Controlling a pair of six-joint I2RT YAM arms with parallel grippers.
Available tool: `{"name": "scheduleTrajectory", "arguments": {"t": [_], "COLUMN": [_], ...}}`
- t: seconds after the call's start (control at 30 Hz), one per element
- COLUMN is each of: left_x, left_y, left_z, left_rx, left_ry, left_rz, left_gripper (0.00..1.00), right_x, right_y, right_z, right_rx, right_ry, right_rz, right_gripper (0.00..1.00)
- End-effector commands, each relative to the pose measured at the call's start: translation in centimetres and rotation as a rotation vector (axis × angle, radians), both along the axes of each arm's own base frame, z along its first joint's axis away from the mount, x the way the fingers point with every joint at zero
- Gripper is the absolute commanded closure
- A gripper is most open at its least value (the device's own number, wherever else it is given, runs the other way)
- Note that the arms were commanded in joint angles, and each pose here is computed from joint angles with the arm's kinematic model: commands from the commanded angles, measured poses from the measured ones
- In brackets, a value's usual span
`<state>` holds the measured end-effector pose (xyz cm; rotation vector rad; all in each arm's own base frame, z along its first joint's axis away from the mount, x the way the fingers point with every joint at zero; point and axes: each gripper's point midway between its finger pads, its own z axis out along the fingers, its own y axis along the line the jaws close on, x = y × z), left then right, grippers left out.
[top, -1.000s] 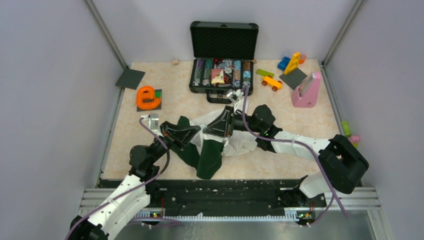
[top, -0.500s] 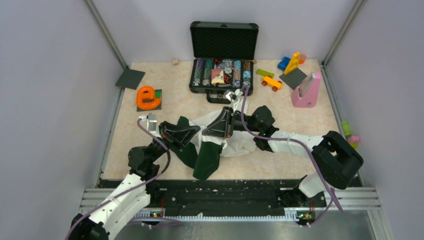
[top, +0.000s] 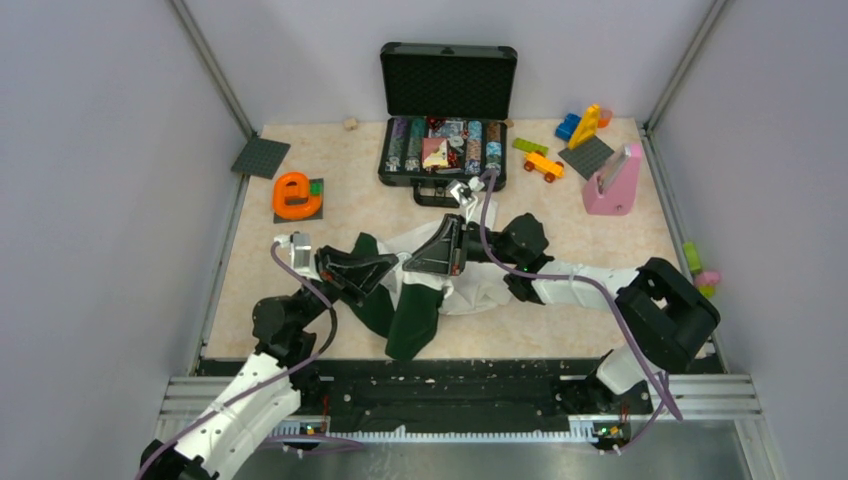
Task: Remove the brooch from the garment
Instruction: Remove the brooch from the clothes.
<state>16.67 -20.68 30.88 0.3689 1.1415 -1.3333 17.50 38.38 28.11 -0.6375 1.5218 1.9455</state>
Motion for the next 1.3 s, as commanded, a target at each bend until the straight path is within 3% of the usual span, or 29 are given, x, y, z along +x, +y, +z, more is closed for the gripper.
{"name": "scheduleTrajectory", "arguments": {"t": [0.0,0.07,0.2,0.27,0.37,0.53,1.07,1.27], "left_x": [-2.6,-2.2,-2.6,-3.0,-3.4,-3.5,-2.2,-2.0], "left_y": [-0.7,-0.8,-1.1,-1.2,-1.5,-2.0,-3.5,-3.7], "left_z": [0.1,-0.4,-0.1,0.1,0.3,-0.2,-3.4,-4.1], "left_rx": [0.030,0.041,0.035,0.033,0.045,0.092,0.206,0.222], "left_ry": [-0.039,0.013,0.084,0.110,0.133,0.149,0.258,0.301], "left_rz": [-0.106,-0.103,-0.155,-0.185,-0.224,-0.258,-0.315,-0.324], "left_gripper": [1.00,0.97,0.79,0.75,0.77,1.00,0.96,0.88], "right_x": [2.5,1.8,0.7,0.5,0.2,0.7,2.3,1.7], "right_y": [0.0,0.0,-0.4,-0.9,-1.4,-1.8,-2.3,-3.2], "right_z": [1.5,1.5,0.5,0.2,0.0,-0.2,-1.6,-2.2], "right_rx": [0.031,-0.006,-0.115,-0.149,-0.189,-0.265,-0.367,-0.422], "right_ry": [-0.047,-0.112,-0.222,-0.265,-0.301,-0.329,-0.392,-0.414], "right_rz": [-0.108,-0.072,-0.021,-0.018,0.005,0.038,0.113,0.167], "right_gripper": [0.98,1.00,1.00,1.00,1.00,1.00,1.00,1.00]}}
